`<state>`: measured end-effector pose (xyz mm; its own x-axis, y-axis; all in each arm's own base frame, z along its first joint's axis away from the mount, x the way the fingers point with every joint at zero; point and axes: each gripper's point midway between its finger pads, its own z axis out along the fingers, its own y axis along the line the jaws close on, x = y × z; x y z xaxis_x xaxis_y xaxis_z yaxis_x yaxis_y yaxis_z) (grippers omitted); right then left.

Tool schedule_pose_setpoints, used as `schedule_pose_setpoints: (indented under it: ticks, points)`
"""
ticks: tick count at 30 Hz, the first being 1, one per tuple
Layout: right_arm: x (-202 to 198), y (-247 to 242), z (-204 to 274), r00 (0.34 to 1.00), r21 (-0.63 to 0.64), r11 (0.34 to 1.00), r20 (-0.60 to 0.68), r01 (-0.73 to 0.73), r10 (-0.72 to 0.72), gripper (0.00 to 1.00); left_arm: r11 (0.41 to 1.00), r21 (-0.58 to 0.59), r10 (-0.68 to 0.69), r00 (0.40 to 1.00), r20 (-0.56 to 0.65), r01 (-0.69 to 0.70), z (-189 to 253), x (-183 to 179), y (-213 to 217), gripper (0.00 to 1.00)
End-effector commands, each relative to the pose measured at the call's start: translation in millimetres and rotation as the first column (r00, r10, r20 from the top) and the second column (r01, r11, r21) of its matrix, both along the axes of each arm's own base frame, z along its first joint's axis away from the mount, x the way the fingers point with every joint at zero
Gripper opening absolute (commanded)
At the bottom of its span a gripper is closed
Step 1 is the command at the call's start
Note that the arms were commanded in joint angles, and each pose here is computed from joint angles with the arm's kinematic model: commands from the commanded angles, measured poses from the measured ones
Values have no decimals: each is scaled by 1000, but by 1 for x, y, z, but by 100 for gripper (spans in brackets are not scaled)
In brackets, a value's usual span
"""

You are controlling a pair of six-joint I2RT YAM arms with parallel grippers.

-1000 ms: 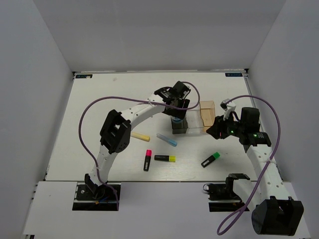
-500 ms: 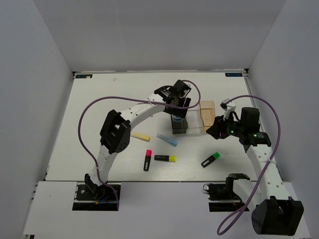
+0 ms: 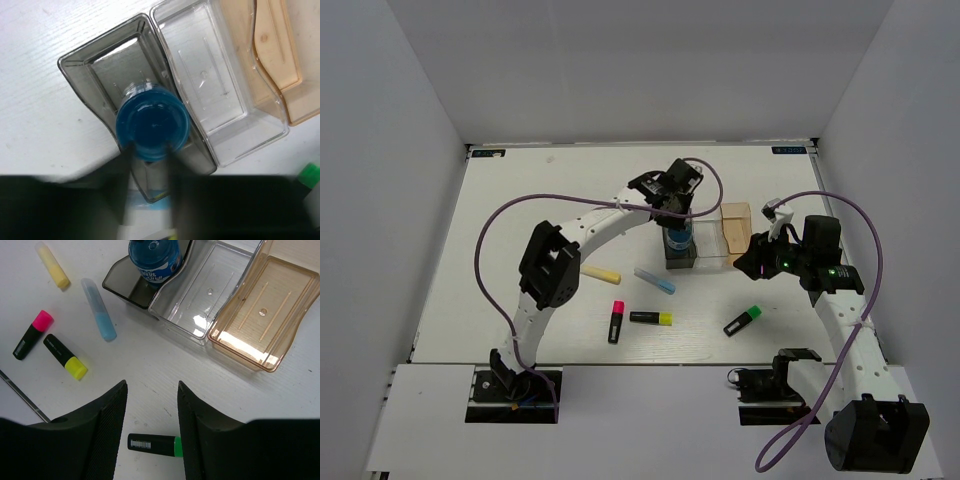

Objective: Sort the stationery into containers
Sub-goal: Place the stationery into the container, then grab a piece of stationery with the left arm

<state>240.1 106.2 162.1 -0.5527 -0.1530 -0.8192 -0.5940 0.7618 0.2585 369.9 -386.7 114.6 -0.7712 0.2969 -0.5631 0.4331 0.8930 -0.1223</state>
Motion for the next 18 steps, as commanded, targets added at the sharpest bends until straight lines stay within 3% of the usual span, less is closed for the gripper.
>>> schedule_pose_setpoints:
  ticks: [1,2,4,5,6,7,8,9,10,11,12,16,18]
  points:
    - [3,1,18,999,8,1000,42,-7,7,49,999,-41,13,998,55,-11,28,-6,7,14]
    - [3,2,18,999,7,1000,44,-13,13,49,996,-80,59,991,122,-49,63,-6,17,1]
    - [3,1,18,999,6,1000,44,-9,8,44,987,-44,162,972,171,-157,58,-4,46,0]
    - [2,2,18,999,8,1000,44,-14,13,41,959,-114,277,944,177,-260,80,-9,74,0]
    - [2,2,18,999,7,1000,45,-13,13,36,925,-102,381,898,222,-367,84,-3,100,0]
    - [3,2,18,999,9,1000,44,-12,12,36,838,-131,545,823,159,-529,69,0,133,12]
    - [2,2,17,999,10,1000,41,-13,13,36,792,-162,609,778,154,-588,80,-8,158,23]
    - [3,2,18,999,11,1000,41,-15,14,39,756,-113,654,747,120,-644,61,-19,182,37]
    - [2,2,16,999,11,1000,35,-15,14,47,656,-155,753,653,79,-738,64,-12,215,47]
    - [1,3,15,999,11,1000,27,-20,20,59,609,-130,790,613,10,-782,45,-27,227,61]
    - [1,3,15,1000,11,1000,24,-20,20,78,539,-124,838,546,-26,-833,40,-28,246,67]
    - [2,2,14,1000,7,1000,15,-24,24,81,366,-16,922,365,-133,-930,10,-43,287,75]
    - [2,3,16,999,5,1000,24,-29,28,79,320,8,937,316,-152,-947,1,-41,293,75]
